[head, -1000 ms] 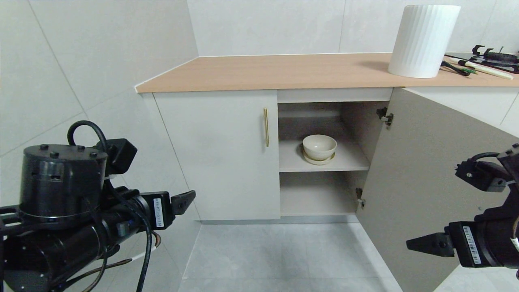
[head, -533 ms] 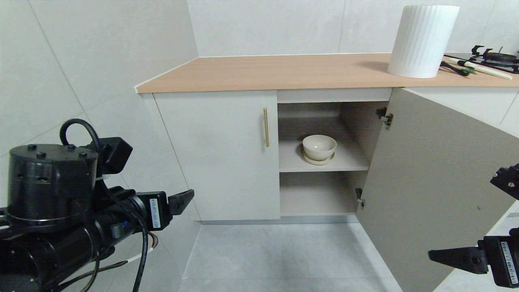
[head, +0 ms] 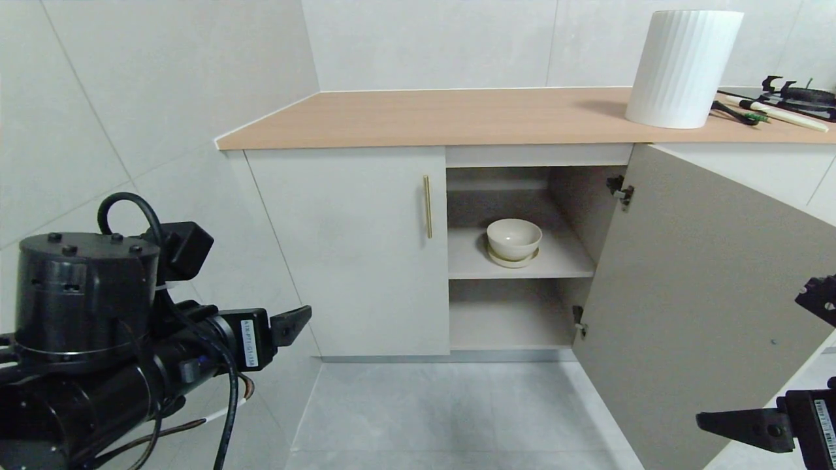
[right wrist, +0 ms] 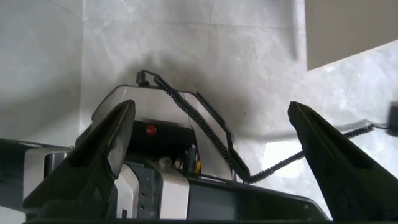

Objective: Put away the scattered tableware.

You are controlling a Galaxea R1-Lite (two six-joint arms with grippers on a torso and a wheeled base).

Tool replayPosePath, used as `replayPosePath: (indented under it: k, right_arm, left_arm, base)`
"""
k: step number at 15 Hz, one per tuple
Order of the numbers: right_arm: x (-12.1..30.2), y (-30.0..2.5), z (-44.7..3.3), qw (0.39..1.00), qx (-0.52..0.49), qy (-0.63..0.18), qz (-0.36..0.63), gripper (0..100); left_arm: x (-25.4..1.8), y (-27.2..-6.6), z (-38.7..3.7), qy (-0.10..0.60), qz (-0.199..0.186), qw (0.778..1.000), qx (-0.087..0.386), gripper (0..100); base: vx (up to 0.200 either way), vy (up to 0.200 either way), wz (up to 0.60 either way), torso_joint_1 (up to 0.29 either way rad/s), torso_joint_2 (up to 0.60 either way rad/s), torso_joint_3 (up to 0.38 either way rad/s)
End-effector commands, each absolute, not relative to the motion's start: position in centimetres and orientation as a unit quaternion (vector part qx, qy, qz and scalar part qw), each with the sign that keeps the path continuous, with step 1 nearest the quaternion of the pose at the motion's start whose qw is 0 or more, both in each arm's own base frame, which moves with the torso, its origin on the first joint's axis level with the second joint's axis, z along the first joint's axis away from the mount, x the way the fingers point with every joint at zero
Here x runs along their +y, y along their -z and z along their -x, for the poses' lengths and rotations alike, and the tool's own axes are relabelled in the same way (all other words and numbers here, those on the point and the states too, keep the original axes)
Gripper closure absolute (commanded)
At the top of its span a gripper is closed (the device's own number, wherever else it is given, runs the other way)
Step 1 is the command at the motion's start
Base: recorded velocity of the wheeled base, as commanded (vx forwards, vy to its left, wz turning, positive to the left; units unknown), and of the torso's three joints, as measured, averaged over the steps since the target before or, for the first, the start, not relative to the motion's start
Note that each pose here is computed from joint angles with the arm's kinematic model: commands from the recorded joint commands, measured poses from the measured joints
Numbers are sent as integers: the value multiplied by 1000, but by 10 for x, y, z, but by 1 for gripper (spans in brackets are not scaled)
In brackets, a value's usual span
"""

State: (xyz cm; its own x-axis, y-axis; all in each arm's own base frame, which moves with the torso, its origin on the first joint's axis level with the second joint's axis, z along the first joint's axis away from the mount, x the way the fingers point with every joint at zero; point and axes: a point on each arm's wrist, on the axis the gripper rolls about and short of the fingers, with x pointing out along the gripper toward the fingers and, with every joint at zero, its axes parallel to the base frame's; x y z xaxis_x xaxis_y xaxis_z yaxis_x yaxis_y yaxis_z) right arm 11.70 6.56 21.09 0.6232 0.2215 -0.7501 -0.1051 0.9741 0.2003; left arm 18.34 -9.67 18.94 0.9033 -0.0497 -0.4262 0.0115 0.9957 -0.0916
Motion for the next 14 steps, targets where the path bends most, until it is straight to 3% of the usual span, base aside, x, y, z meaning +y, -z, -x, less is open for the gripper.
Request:
replayPosePath:
  k: [1, 5, 14]
  right_arm:
    - [65, -211, -118, 898, 425, -86, -70, 0]
    - [58, -211, -123, 897, 432, -56, -76, 0]
    - [24, -223, -143, 897, 423, 66, -108, 0]
  left_arm:
    - [-97, -189, -184, 17, 42, 974, 221, 0]
    - [-98, -186, -184, 16, 40, 973, 226, 0]
    - [-98, -185, -184, 17, 39, 973, 228, 0]
  base:
    - [0, -200, 0, 7, 2, -2]
    - [0, -200, 0, 2, 2, 2]
    - [0, 0, 0, 0, 0, 0]
